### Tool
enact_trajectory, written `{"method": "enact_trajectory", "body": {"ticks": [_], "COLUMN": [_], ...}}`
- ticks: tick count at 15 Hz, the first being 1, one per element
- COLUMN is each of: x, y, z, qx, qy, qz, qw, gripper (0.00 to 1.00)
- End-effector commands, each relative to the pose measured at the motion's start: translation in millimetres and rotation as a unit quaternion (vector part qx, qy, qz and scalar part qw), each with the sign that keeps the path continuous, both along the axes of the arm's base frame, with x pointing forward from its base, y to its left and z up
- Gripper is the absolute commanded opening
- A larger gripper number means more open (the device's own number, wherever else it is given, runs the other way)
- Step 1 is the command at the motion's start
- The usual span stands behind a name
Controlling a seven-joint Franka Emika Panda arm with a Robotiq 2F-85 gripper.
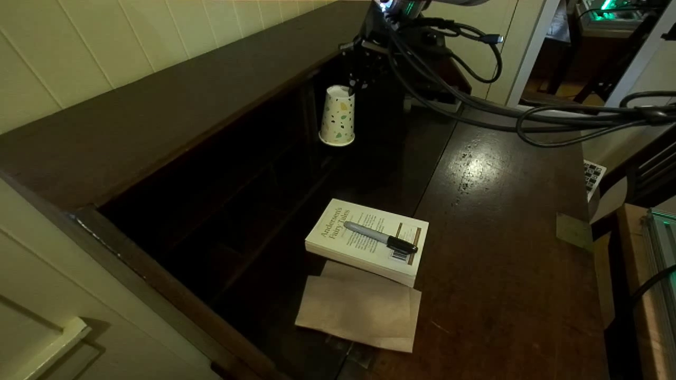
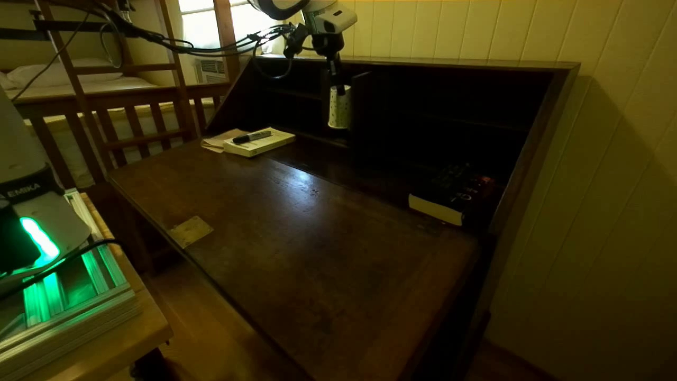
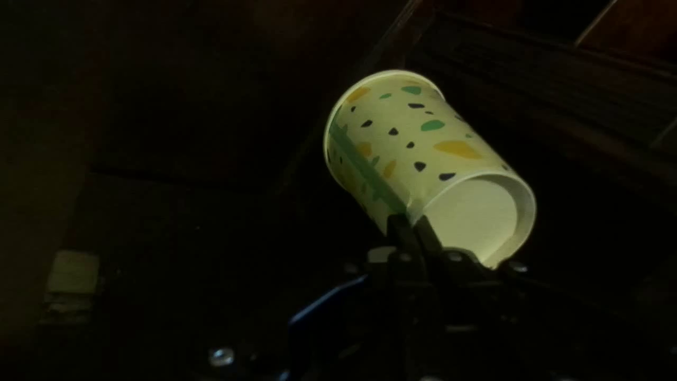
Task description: Open the small door completely, then place the cup inside, and then close the door
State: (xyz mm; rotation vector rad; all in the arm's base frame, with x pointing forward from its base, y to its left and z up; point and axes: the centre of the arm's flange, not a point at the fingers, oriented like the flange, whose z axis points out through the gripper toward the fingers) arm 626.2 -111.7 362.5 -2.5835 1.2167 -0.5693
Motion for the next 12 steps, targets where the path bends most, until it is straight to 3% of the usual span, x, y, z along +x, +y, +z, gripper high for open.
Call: {"method": "enact_trajectory", "body": {"ticks": [1,12], "x": [12,23], "y": [2,-5], "z": [-8,-31], "qx": [0.014,-0.002], "qy": [-0.015,-0.028], "qz": [-0.005,-0.021], "qw": [0.9998,0.9994], "gripper": [0.01,0.01]}}
